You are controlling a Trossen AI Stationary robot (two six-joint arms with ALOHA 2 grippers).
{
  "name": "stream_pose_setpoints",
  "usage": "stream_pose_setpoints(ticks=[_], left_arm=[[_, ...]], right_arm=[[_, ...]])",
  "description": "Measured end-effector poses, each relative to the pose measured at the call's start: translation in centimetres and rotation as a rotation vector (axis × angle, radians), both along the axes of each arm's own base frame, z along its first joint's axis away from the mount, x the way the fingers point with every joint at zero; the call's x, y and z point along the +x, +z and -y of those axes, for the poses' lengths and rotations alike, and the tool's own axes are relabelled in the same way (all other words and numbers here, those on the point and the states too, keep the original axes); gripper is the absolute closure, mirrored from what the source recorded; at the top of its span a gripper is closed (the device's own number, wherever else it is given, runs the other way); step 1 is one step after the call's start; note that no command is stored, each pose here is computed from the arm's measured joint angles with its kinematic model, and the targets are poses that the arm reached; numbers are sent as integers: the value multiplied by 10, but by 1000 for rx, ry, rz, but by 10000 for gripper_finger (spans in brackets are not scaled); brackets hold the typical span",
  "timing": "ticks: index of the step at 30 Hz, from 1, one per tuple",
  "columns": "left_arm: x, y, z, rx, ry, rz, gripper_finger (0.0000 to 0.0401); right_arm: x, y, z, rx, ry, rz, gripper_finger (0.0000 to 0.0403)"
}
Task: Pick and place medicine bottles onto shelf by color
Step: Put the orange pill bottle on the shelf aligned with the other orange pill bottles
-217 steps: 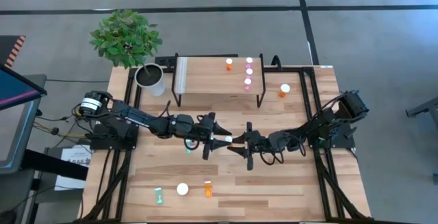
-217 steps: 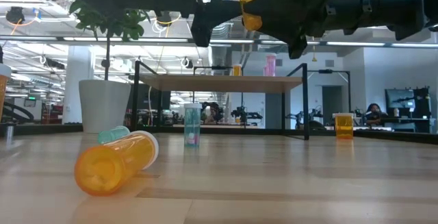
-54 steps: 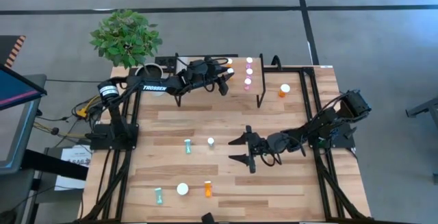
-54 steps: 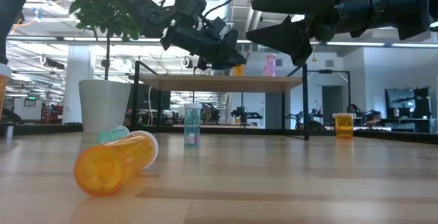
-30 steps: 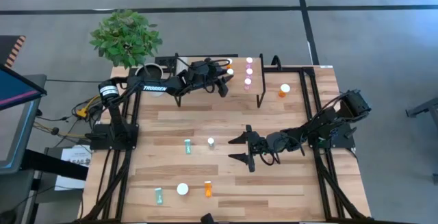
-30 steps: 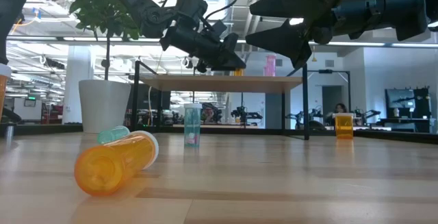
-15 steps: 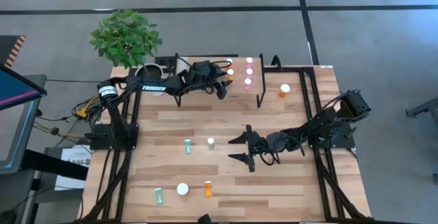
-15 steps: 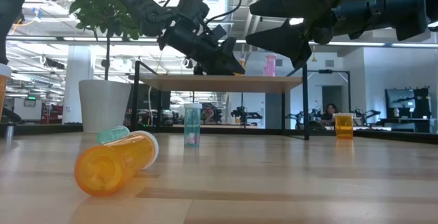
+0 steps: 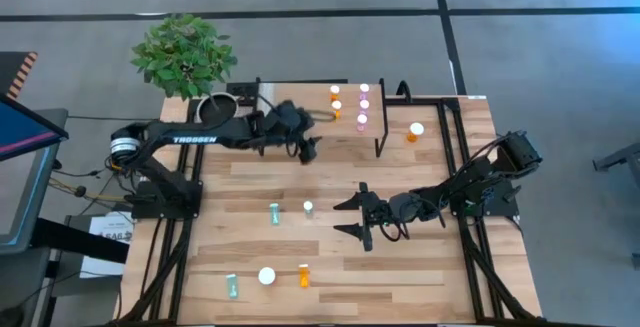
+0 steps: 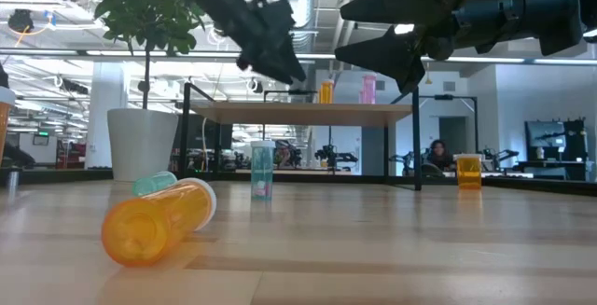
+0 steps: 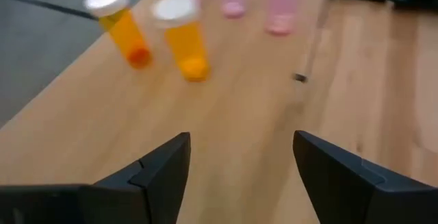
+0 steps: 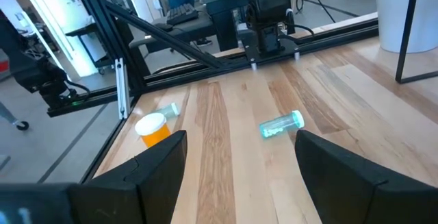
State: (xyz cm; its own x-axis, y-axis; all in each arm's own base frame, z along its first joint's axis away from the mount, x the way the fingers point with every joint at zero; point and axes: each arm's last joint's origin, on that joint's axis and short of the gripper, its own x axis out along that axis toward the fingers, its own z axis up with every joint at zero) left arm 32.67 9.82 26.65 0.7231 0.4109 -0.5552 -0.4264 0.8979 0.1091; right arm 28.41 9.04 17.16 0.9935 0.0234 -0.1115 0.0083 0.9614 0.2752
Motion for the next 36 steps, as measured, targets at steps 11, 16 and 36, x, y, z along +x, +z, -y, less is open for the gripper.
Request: stream_pose_setpoints(ticks=[11,16,36], left_arm=[[-16,21,131,103,-150,-34,154],[-30,24,180,170,-182,-6,154],[-110,-25,204,73,-255,400,154]], right_arm=[[-1,0,-4,25,11,0,108],[7,6,-8,32,9,-39,108],[62,32,-87,56,-128,-387,113]])
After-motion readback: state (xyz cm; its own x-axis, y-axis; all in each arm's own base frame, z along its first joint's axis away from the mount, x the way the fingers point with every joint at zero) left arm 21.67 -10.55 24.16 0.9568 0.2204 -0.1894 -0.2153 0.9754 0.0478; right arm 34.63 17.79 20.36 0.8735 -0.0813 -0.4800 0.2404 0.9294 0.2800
